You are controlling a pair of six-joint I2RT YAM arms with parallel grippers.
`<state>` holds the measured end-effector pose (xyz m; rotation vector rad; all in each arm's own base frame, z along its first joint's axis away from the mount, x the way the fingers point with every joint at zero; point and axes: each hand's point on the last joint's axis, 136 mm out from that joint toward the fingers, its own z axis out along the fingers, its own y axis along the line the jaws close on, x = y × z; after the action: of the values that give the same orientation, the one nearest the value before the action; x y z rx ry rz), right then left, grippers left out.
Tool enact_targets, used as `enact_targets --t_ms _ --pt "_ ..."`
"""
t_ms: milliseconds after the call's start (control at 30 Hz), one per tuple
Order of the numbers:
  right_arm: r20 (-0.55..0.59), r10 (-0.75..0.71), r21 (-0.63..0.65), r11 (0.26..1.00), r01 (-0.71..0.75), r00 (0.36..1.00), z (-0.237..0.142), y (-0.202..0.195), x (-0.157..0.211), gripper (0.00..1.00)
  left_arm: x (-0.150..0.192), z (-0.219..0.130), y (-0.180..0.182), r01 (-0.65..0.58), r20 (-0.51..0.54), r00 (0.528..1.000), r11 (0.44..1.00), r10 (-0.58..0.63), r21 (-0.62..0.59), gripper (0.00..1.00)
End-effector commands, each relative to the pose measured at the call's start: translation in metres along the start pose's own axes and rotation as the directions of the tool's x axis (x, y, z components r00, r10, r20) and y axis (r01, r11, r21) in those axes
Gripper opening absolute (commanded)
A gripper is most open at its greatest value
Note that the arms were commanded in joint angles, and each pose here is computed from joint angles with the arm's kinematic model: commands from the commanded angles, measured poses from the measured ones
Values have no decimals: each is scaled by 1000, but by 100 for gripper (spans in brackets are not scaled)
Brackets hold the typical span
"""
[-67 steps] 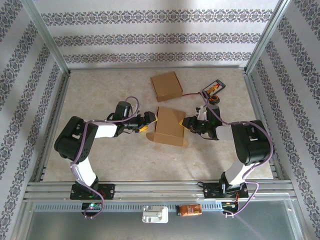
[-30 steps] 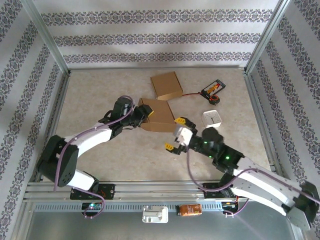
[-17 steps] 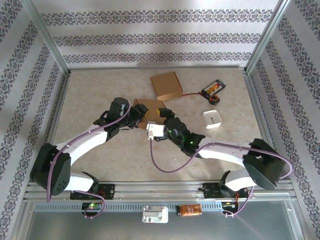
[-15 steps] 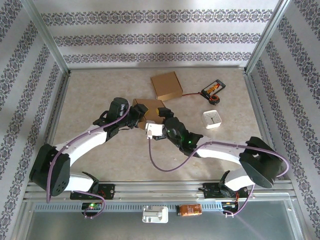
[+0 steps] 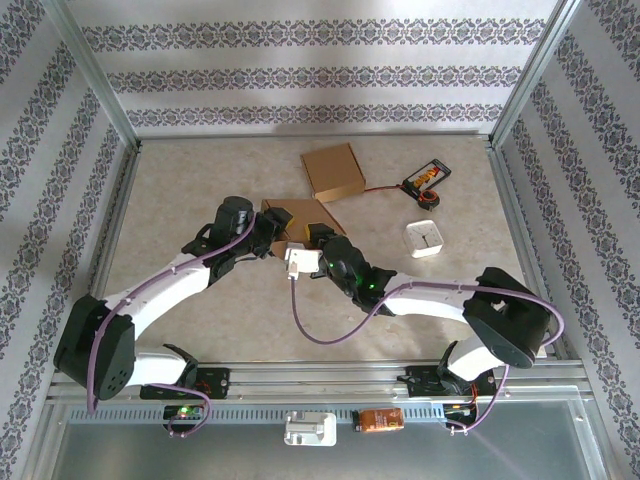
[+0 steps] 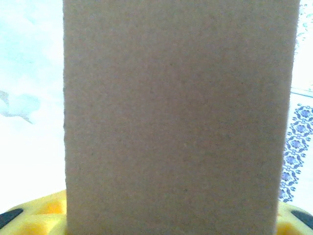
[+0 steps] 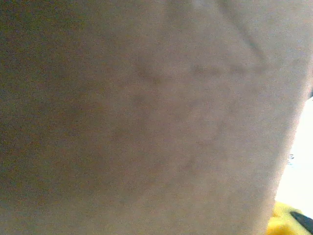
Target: Fold the paper box
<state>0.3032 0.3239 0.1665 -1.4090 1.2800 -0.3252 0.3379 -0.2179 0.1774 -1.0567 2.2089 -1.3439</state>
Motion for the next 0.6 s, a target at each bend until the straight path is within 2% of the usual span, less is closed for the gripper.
enact_targets --t_ms 0,167,267,333,367,433,500,567 --pt "4 33 9 999 -33 999 -10 -9 2 37 -6 -9 -8 31 28 999 999 -32 29 49" --pt "14 57 -17 998 -57 998 -22 -13 8 32 -7 -11 -19 5 30 1000 998 -7 70 66" --pt "31 138 -45 990 -136 990 -33 -24 12 30 -14 -24 -31 -106 96 990 992 99 64 79" --pt "38 201 -109 974 -196 979 -43 -29 16 29 -22 -40 -46 -223 175 962 973 210 59 89" --pt "29 242 -167 958 -234 970 -49 -29 20 29 -27 -52 -54 -288 222 936 957 272 43 96" --pt "10 298 -273 919 -284 955 -60 -29 25 28 -37 -75 -68 -401 311 870 916 381 -3 100" --pt "-21 327 -381 871 -310 945 -74 -28 26 30 -44 -100 -84 -539 388 763 840 517 -59 100" --pt "-78 300 -523 799 -295 951 -96 -26 21 29 -45 -126 -99 -689 422 606 710 675 -146 100"
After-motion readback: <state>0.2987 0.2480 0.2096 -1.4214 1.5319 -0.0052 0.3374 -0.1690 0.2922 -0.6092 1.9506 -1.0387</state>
